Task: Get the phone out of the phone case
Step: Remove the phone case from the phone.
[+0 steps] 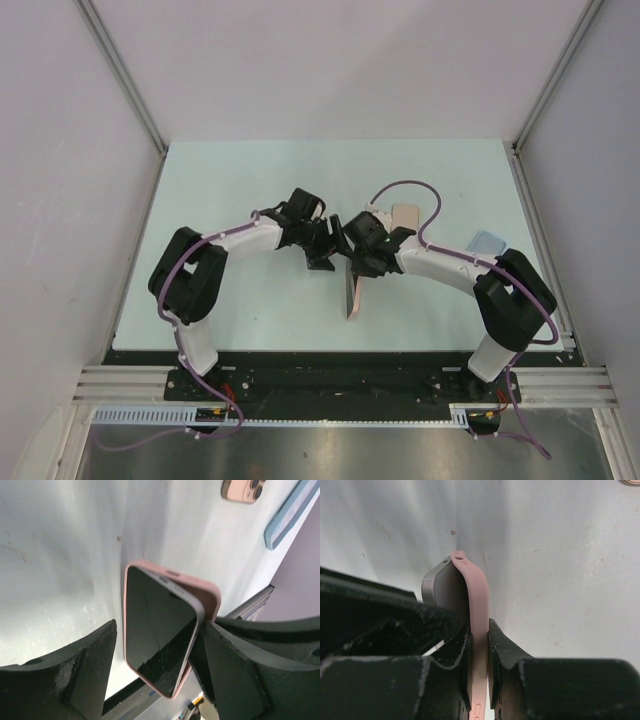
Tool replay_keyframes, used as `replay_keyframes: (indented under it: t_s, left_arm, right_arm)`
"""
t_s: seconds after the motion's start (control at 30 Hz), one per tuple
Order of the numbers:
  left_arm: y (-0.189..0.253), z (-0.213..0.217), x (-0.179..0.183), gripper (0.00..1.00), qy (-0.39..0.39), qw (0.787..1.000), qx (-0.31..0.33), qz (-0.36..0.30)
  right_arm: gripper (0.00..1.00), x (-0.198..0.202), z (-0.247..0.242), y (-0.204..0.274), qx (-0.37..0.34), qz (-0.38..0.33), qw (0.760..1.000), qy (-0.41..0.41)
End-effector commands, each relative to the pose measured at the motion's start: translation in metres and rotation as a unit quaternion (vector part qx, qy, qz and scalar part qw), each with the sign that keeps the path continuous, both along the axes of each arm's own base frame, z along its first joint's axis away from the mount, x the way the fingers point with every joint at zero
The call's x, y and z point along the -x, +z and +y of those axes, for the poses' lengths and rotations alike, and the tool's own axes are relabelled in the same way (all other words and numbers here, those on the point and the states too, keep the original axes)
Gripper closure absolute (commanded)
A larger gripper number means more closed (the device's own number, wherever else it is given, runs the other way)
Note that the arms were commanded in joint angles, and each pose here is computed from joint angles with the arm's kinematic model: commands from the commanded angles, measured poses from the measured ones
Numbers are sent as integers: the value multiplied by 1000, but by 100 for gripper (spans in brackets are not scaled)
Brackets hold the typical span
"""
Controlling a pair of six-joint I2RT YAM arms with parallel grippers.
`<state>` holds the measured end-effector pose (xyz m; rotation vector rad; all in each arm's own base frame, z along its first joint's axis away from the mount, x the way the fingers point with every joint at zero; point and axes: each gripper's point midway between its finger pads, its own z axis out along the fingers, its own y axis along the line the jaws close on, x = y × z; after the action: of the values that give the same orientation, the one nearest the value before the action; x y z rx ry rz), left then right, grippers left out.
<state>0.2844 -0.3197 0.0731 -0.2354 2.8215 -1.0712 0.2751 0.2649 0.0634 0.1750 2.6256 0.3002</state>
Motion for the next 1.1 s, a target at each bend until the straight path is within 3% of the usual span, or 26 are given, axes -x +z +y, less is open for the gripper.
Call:
replay_keyframes:
  t_s: [0.0,0.3,0.8,0.87,0.93,1.07]
  left_arm:
    - [2,-6,-19,27,15,1000,-15,-11]
    - [-4,1,-10,36,-8,995,-91,-35]
    - [-50,27,9,65,-33,975,-218,-10]
    - [-50,38,10,75,-37,969,-245,-20]
    - [-48,46,10,79,-40,965,-260,-26]
    - [-45,54,11,100,-44,960,-275,-34]
  right_arm:
    - [100,0,7,0,7,-5,1000,10]
    - [100,-5,7,4,4,-15,1000,0]
    - [100,-20,20,25,-24,-54,998,-17]
    - [100,-20,19,27,-22,-56,998,-20]
    - [100,-21,18,27,-22,-57,998,-24]
    - [100,-22,10,30,-13,-59,998,-33]
